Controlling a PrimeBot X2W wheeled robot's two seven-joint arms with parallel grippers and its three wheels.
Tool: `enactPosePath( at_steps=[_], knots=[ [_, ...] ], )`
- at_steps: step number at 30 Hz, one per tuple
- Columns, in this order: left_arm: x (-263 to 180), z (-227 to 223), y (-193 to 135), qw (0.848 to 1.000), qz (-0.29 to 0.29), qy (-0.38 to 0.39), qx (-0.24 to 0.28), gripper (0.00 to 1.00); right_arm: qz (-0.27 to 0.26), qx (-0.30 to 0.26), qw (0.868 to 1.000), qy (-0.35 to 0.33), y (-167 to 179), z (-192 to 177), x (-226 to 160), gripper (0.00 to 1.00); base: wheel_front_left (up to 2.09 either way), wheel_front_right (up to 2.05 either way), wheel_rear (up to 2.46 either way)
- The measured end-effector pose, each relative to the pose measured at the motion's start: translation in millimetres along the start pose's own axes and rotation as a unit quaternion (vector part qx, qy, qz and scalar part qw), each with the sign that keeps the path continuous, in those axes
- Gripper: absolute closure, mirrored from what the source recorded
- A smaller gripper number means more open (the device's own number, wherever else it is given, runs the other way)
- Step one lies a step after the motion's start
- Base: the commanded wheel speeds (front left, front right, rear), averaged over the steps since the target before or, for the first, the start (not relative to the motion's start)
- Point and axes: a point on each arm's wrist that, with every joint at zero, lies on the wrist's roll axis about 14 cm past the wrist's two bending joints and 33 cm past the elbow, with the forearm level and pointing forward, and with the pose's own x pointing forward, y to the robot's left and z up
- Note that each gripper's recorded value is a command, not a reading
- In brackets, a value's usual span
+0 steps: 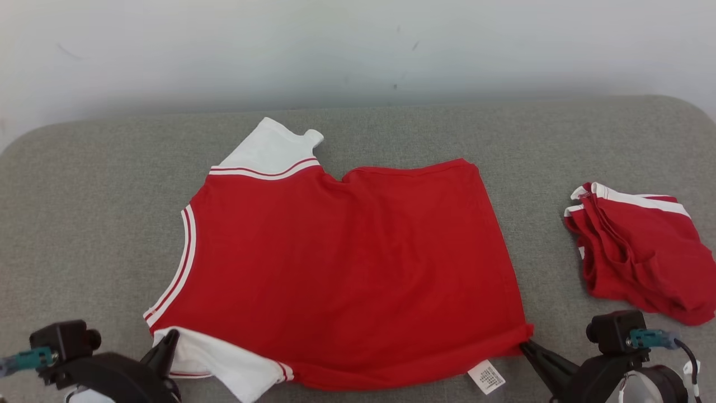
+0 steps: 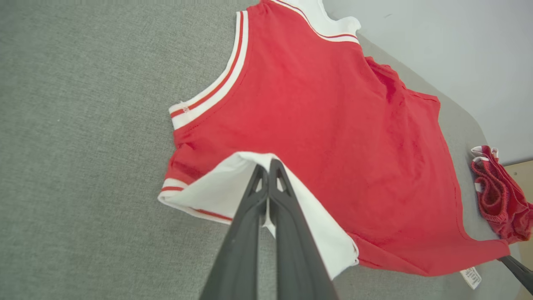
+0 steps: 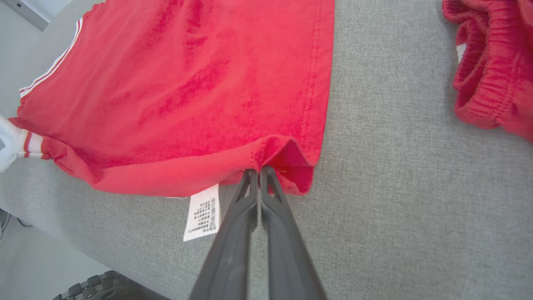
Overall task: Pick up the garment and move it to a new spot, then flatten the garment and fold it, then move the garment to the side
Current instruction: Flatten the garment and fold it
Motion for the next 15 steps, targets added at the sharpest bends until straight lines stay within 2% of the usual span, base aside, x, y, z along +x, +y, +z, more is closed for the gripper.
enactPosePath(
  at_steps=[11, 15],
  knots=[
    [33.4, 31.0, -11.2, 1.000, -0.003, -0.024, 0.015, 1.00, 0.011, 0.003, 1.000, -0.026, -0.3, 30.7, 20.4, 1.00, 0.00, 0.00, 0.00],
    [48.6, 37.7, -14.5, 0.999, -0.001, -0.023, 0.024, 1.00, 0.006, 0.014, 1.000, -0.019, -5.2, 28.4, 26.9, 1.00, 0.00, 0.00, 0.00]
  ],
)
